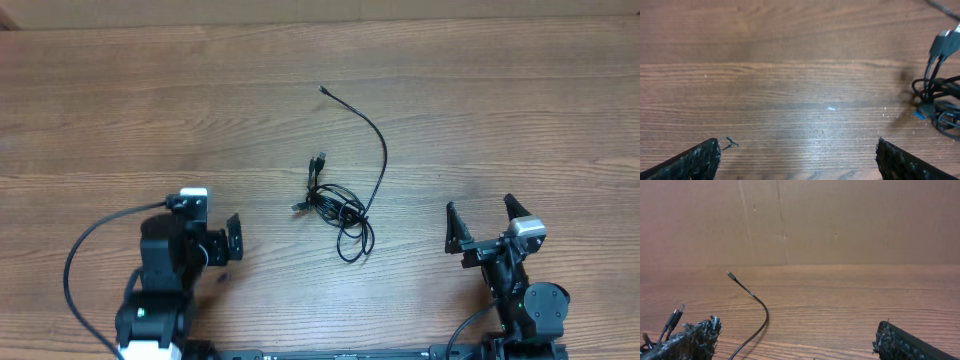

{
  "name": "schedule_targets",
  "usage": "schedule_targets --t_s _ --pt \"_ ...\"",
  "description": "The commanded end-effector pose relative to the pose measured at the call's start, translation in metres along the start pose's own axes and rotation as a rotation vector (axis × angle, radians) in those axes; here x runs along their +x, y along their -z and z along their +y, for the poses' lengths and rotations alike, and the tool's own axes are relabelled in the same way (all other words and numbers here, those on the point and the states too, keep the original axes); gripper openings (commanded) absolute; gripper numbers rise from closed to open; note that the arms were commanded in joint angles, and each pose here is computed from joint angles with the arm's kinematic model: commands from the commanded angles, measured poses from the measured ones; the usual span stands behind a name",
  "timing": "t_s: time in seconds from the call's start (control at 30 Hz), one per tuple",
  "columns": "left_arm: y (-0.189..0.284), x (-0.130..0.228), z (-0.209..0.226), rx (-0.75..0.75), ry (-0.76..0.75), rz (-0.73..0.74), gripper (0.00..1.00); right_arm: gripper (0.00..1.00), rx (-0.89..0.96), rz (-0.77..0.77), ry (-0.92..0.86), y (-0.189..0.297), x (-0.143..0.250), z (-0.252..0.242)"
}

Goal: Untangle cables
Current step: 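Raise the left gripper and move it toward the black cable bundle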

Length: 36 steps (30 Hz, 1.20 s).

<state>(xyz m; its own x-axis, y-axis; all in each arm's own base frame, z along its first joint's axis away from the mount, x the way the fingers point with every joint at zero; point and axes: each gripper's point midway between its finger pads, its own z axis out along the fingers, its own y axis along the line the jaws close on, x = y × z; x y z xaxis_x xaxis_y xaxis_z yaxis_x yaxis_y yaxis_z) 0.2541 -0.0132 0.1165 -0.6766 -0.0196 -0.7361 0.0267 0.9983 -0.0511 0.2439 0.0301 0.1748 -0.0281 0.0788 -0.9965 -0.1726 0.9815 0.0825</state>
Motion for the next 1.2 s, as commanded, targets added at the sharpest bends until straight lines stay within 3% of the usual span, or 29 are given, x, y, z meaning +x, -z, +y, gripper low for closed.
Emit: schedule_targets --t_s 0.0,0.5,1.17 --pt "-0.003 -0.01 -0.001 0.013 -0.022 0.033 1.0 1.0 -0.008 -0.004 0.005 0.0 0.002 0.001" --pt "-0.033 0.0 -0.002 0.021 -0.011 0.238 1.0 1.0 -0.008 -0.004 0.005 0.0 0.002 0.001" --pt "-0.039 0.003 -0.015 0.036 -0.067 0.271 1.0 1.0 -0.008 -0.004 0.005 0.0 0.002 0.001"
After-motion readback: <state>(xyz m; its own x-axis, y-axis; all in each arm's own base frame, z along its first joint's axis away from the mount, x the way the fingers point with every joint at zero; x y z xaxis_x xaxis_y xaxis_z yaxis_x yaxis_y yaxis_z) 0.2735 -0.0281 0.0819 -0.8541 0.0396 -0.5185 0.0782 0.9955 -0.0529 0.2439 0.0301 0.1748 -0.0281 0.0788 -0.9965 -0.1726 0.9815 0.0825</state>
